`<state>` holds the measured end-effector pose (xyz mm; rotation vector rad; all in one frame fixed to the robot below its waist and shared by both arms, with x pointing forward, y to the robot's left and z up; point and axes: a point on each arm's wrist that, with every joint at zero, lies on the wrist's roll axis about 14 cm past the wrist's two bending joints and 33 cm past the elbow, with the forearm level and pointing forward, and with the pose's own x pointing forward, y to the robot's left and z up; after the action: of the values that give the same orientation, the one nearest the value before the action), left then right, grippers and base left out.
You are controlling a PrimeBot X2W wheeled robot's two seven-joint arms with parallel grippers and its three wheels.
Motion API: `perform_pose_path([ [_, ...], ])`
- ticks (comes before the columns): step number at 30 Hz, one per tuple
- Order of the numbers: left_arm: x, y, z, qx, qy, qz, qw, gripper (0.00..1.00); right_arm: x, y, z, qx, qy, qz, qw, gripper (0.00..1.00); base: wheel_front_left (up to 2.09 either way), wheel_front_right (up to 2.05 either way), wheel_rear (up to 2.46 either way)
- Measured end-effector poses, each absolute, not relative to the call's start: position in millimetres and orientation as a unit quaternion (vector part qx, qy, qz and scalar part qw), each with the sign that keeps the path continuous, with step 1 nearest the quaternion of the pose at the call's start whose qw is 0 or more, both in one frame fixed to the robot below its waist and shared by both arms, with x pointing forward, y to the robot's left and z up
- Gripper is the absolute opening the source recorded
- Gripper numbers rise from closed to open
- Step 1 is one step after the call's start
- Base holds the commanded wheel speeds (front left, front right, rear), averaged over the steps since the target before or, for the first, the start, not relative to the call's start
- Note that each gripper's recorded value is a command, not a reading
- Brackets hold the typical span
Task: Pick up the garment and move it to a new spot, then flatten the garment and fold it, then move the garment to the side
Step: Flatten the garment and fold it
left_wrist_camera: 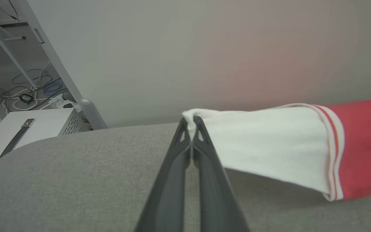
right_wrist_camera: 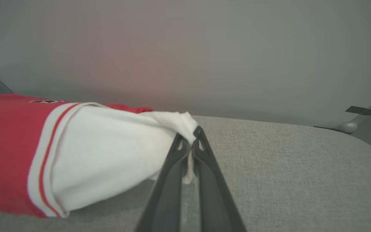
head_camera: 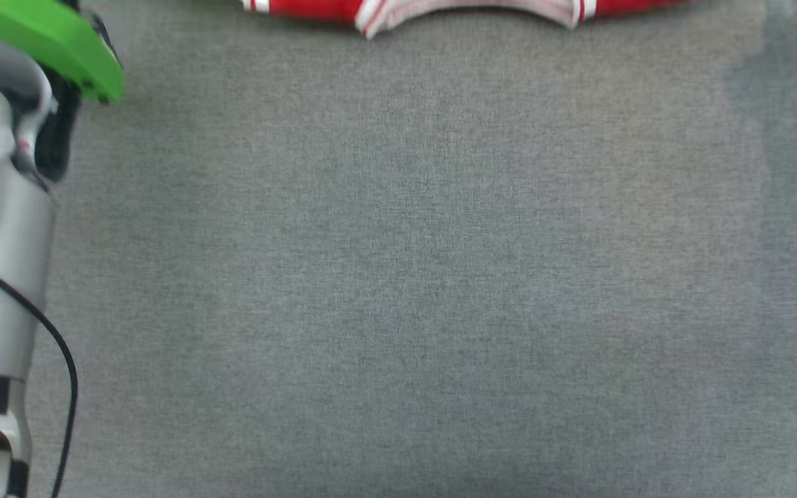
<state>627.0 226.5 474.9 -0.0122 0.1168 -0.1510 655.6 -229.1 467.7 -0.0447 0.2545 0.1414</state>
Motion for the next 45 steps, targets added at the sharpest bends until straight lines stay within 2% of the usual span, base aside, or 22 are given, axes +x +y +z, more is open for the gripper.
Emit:
perform_pose_path([
  [11,540.3,238.8,446.9,-0.027,0.173,-0.067,0.982,0.00,571.9,-245.1,447.5,-0.032,0.236,0.072,0.969,0.00,0.00,0.00,0.00],
  [20,464.8,234.7,429.7,-0.041,0.262,-0.091,0.960,0.00,508.7,-258.0,443.3,-0.008,0.290,0.067,0.955,0.00,0.00,0.00,0.00],
  [23,442.4,232.5,429.8,-0.047,0.276,-0.097,0.955,0.00,485.9,-261.1,440.4,0.000,0.306,0.067,0.950,0.00,0.00,0.00,0.00],
  [24,424.0,230.4,433.7,-0.056,0.281,-0.099,0.953,0.00,463.8,-265.7,438.2,0.013,0.319,0.066,0.945,0.00,0.00,0.00,0.00],
  [34,355.1,211.7,433.1,-0.087,0.324,-0.115,0.935,0.00,383.7,-283.3,421.8,0.044,0.377,0.058,0.923,0.00,0.00,0.00,0.00],
  [42,303.8,188.3,428.3,-0.130,0.377,-0.141,0.906,0.00,336.5,-292.8,414.8,0.064,0.408,0.049,0.909,0.00,0.00,0.00,0.00],
  [45,296.6,184.0,432.8,-0.136,0.376,-0.143,0.905,0.00,326.2,-295.4,414.8,0.069,0.411,0.044,0.908,0.00,0.00,0.00,0.00],
])
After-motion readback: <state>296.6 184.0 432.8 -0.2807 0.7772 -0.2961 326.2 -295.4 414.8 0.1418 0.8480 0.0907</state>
